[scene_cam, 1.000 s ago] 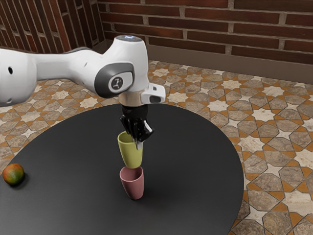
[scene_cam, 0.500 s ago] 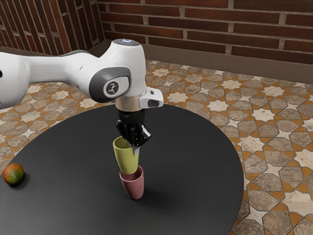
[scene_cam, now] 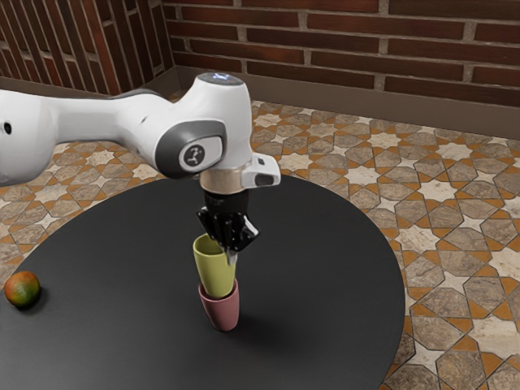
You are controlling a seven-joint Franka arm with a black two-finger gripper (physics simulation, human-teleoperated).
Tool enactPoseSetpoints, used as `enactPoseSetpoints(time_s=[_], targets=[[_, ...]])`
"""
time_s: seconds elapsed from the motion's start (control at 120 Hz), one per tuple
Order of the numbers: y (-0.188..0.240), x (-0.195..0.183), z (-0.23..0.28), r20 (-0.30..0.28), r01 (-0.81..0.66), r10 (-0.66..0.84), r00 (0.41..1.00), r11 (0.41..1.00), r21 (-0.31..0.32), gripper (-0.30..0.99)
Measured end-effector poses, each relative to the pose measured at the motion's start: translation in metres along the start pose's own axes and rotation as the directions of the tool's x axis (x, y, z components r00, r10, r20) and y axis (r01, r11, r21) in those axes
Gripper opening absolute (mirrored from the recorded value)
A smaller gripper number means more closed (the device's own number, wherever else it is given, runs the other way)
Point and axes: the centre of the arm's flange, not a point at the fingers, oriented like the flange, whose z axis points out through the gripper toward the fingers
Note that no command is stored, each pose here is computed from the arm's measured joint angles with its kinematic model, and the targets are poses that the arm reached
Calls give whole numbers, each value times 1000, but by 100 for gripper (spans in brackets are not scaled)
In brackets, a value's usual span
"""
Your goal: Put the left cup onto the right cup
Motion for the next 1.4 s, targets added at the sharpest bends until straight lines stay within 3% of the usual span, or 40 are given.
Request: enactPoseSetpoints(time_s=[0.85, 1.133, 1.4], targets=[[-8, 18, 31, 27, 71, -72, 997, 997, 26, -9], [2, 12, 25, 39, 96, -97, 995, 995, 28, 42], [2, -10, -26, -10, 130, -130, 991, 992, 6, 61]])
